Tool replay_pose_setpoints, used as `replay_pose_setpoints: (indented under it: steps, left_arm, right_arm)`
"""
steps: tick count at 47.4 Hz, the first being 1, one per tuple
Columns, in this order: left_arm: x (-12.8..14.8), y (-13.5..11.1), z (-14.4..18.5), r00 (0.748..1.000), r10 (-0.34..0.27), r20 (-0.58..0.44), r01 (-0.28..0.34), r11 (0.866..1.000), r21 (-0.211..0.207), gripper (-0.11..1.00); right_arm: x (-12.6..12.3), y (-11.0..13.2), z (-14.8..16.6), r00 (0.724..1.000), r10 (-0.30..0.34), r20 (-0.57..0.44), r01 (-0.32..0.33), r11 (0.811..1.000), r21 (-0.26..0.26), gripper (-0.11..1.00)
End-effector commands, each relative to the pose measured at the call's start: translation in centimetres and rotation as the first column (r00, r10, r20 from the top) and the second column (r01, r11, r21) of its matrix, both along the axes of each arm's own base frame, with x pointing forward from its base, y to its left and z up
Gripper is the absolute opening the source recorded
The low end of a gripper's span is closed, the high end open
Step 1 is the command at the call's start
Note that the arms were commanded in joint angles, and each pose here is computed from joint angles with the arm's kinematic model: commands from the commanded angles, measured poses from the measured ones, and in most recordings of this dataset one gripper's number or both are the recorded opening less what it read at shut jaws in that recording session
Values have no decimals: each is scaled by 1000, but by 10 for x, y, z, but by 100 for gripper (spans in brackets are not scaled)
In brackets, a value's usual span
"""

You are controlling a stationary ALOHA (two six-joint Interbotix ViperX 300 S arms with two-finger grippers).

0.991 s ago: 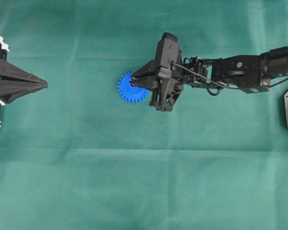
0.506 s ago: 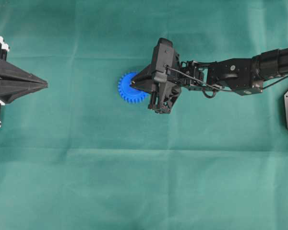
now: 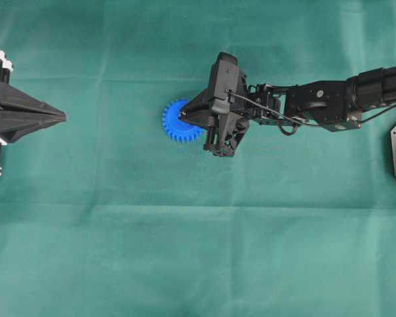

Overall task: Insert the shaft placed at a random location into the center hole of the medium gear at another random location.
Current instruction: 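Lower the shaft with the right gripper into the gear's center hole, then open the right gripper and lift it away from the gear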

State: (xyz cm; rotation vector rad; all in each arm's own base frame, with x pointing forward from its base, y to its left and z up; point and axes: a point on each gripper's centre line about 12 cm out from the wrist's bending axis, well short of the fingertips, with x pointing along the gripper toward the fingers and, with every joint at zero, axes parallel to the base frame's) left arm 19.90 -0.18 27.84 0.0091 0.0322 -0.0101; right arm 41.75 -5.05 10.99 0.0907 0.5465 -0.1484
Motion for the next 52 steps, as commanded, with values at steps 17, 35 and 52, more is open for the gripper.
replay_pose_setpoints:
  steps: [17,35,52]
  left_arm:
    - [3,0,9,1000,0,21,0,1000,0,0]
    - [3,0,9,1000,0,23,0,1000,0,0]
    - [3,0,9,1000,-1,21,1,1000,0,0]
  right_arm:
    - [7,1,16,999,-8,47,8,1000,14,93]
    - [-7,4,80,994,16,111,-15,1000,-14,88]
    - [-11,4,91,991,14,130,-13,1000,-12,88]
